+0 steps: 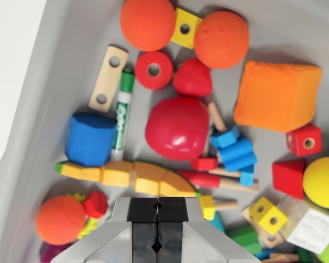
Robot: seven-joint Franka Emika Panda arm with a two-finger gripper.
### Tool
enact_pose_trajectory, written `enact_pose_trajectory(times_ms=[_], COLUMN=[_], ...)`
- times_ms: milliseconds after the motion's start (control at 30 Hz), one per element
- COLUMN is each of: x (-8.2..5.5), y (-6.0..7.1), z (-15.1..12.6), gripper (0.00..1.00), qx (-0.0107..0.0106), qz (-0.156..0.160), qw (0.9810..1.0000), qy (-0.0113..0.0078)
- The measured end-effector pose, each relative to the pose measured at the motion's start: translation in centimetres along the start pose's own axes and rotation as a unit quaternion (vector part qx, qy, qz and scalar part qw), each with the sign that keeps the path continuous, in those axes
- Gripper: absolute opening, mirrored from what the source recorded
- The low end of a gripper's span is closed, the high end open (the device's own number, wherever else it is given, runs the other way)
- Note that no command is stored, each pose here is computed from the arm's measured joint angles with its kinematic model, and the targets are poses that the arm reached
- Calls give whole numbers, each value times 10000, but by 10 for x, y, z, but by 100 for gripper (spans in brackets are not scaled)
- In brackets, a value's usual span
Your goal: Pick an object from the bin
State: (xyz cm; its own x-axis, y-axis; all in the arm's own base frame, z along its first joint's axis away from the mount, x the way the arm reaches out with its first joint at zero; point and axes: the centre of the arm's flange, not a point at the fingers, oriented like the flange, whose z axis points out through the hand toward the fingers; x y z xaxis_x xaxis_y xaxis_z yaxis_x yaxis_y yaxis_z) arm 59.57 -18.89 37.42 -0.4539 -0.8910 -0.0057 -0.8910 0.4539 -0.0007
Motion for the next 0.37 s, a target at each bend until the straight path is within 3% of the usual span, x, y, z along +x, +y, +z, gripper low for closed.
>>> enact_pose_trajectory(times_ms=[367], x=[0], y=[0], z=[-5], gripper=[0], qx=[5], qz=[1], qw=[10000], qy=[1])
